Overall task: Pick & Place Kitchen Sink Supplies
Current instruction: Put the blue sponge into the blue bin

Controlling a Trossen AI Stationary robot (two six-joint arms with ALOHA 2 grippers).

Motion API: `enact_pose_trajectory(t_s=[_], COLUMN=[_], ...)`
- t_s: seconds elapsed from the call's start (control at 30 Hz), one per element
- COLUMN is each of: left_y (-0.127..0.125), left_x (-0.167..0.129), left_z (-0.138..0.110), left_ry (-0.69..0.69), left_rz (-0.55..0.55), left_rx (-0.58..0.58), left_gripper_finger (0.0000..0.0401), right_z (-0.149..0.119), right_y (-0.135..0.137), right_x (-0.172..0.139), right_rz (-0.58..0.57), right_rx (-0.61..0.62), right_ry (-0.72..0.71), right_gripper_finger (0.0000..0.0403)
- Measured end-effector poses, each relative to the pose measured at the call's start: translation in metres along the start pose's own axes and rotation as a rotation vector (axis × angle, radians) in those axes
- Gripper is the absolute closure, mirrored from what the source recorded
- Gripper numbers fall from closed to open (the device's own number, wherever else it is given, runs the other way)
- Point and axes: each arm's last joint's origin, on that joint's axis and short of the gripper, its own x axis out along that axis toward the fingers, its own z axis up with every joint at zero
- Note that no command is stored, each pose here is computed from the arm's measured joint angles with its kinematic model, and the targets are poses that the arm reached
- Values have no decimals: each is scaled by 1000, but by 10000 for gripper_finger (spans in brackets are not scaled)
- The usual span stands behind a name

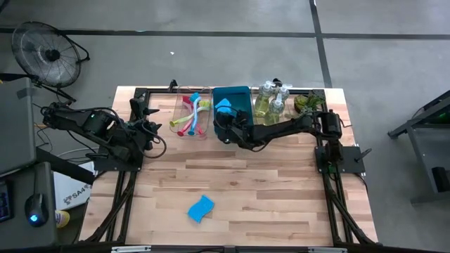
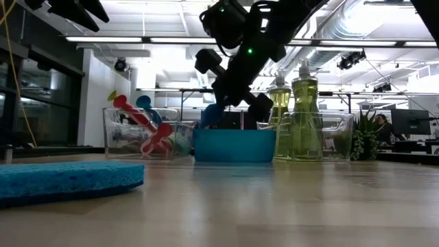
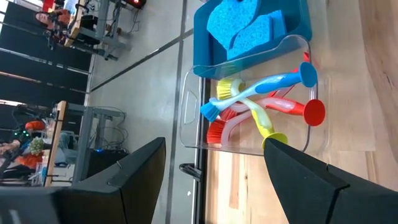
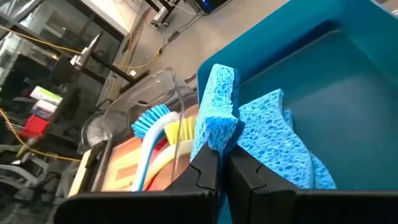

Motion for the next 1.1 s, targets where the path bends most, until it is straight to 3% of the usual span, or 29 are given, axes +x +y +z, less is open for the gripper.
enact_pose_trajectory(t_s=[0.27,0.87,1.1], left_y=[0,-1,-1], left_x=[0,0,0], left_z=[0,0,0], left_ry=[0,-2,-3], left_rz=[-1,-30,-31], left_rx=[0,-1,0], left_gripper_finger=[135,135,135], right_z=[4,10,23], right_y=[0,1,11], right_x=[7,10,1], right_rz=[-7,-9,24], right_rx=[3,-11,-42], right_ry=[25,18,-2], right_gripper_finger=[369,239,219])
